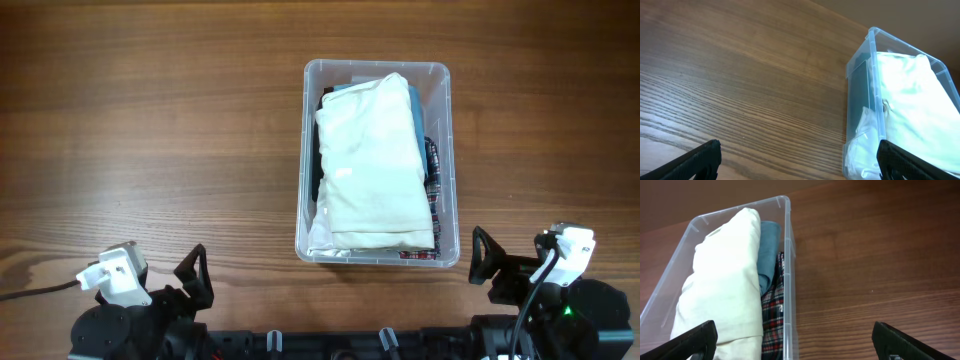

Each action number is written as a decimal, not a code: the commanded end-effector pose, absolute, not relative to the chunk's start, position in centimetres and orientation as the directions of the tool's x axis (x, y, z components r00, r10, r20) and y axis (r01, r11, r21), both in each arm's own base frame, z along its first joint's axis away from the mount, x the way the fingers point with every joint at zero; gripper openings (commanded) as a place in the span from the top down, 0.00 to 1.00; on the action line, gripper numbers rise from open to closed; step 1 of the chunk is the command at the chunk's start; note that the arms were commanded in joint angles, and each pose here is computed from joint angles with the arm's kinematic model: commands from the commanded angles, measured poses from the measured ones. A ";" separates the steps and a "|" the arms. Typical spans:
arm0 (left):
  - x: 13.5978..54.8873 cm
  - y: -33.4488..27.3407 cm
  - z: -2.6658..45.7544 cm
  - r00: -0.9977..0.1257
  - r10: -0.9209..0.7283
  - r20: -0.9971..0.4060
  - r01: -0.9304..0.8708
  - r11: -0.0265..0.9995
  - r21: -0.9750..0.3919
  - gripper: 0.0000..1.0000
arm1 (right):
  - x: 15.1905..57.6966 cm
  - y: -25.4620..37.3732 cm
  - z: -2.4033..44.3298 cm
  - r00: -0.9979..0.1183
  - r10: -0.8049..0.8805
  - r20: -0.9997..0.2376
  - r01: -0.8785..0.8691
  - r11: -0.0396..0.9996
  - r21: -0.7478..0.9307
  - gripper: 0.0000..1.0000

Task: Pack container

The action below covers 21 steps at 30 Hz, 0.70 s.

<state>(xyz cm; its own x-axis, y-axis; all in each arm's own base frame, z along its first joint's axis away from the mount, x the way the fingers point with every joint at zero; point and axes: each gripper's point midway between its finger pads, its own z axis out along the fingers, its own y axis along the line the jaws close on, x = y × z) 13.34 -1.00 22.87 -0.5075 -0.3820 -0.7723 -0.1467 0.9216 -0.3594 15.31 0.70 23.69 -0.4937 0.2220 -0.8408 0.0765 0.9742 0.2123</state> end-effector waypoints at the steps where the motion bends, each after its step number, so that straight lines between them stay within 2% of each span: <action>1: 13.3 -1.1 22.8 -0.508 -0.381 -0.772 -0.141 0.921 -0.362 0.00 | 15.3 0.6 23.7 -0.488 0.235 -0.841 0.089 0.971 0.220 0.00; 4: 13.3 -1.1 22.8 -0.508 -0.381 -0.772 -0.141 0.921 -0.362 0.01 | 15.2 0.9 24.5 -0.445 0.151 -0.883 0.021 0.987 0.159 0.00; 6: 13.3 -1.1 22.8 -0.508 -0.381 -0.772 -0.141 0.921 -0.362 0.00 | 15.0 1.5 26.2 -0.314 0.024 -0.949 -0.074 0.996 0.050 0.00; 8: 13.3 -1.1 22.8 -0.508 -0.381 -0.772 -0.141 0.921 -0.362 0.00 | 15.2 1.5 27.4 -0.171 0.001 -0.985 -0.085 0.996 0.015 0.00; 11: 13.3 -1.1 22.8 -0.508 -0.381 -0.772 -0.141 0.921 -0.362 0.00 | 18.4 1.8 27.3 -0.060 -0.001 -0.998 -0.104 0.995 0.006 0.00; 14: 13.3 -1.1 22.8 -0.508 -0.381 -0.772 -0.141 0.921 -0.362 0.00 | 22.2 2.3 25.1 0.068 0.003 -0.998 -0.135 0.991 -0.006 0.00; 16: 13.3 -1.1 22.8 -0.508 -0.381 -0.772 -0.141 0.921 -0.362 0.00 | 23.5 2.7 22.2 0.080 0.004 -0.997 -0.159 0.987 -0.009 0.00; 18: 13.3 -1.1 22.8 -0.508 -0.381 -0.772 -0.141 0.921 -0.362 0.00 | 24.3 2.7 18.1 0.002 0.006 -1.000 -0.158 0.987 0.005 0.00; 21: 13.3 -1.1 22.8 -0.508 -0.381 -0.772 -0.141 0.921 -0.362 0.00 | 24.4 2.7 17.9 0.012 0.000 -1.000 -0.155 0.988 -0.002 0.00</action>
<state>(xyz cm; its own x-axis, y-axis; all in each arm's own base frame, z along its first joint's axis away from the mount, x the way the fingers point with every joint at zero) 13.31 -1.00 22.71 -0.5119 -0.3814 -0.7698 -0.1488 0.9219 -0.3578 24.57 2.24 16.81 -0.0305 0.0157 -0.9994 -0.1300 0.9913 0.0195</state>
